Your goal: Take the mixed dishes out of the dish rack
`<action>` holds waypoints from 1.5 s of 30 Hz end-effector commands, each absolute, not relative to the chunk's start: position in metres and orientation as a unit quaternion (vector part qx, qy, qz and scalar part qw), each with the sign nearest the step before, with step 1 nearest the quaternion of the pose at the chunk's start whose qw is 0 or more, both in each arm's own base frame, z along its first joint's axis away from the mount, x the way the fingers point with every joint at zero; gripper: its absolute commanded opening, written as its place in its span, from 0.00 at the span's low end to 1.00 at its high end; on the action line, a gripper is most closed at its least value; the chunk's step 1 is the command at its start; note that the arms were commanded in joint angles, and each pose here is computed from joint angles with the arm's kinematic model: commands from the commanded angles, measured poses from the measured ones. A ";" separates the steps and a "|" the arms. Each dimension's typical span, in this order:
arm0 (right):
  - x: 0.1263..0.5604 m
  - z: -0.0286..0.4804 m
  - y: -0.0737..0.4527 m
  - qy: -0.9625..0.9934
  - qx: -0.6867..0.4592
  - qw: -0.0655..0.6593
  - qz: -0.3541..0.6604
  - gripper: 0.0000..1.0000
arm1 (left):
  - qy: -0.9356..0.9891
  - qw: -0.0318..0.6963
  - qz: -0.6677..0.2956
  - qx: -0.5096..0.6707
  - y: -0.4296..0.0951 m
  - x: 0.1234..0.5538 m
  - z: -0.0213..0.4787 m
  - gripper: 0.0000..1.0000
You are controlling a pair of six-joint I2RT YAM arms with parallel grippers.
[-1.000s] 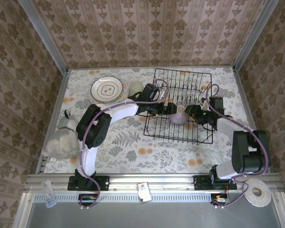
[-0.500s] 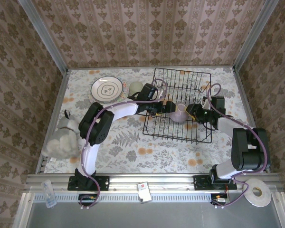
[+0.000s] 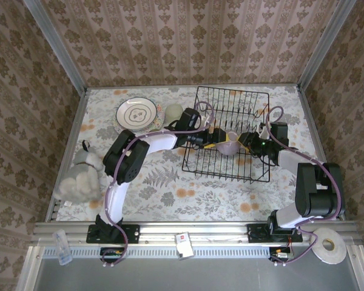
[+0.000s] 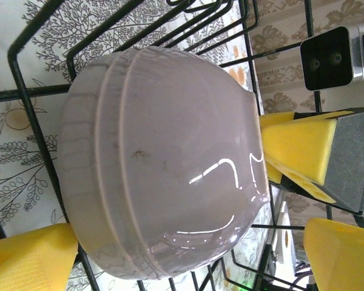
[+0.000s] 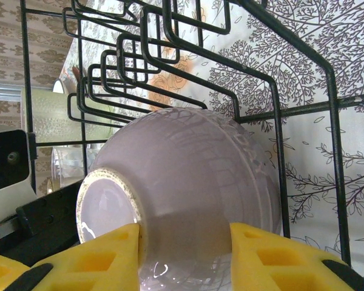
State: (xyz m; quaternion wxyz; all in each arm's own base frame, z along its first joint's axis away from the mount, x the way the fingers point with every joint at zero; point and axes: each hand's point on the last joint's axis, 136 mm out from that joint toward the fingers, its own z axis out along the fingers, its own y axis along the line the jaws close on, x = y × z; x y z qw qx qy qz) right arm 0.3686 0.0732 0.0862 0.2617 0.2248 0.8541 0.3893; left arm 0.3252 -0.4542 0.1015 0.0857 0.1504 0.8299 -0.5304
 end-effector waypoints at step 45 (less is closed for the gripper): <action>0.334 0.058 0.064 0.883 0.277 0.184 0.332 0.31 | 0.726 0.090 -0.672 0.113 -0.500 0.316 0.121 0.00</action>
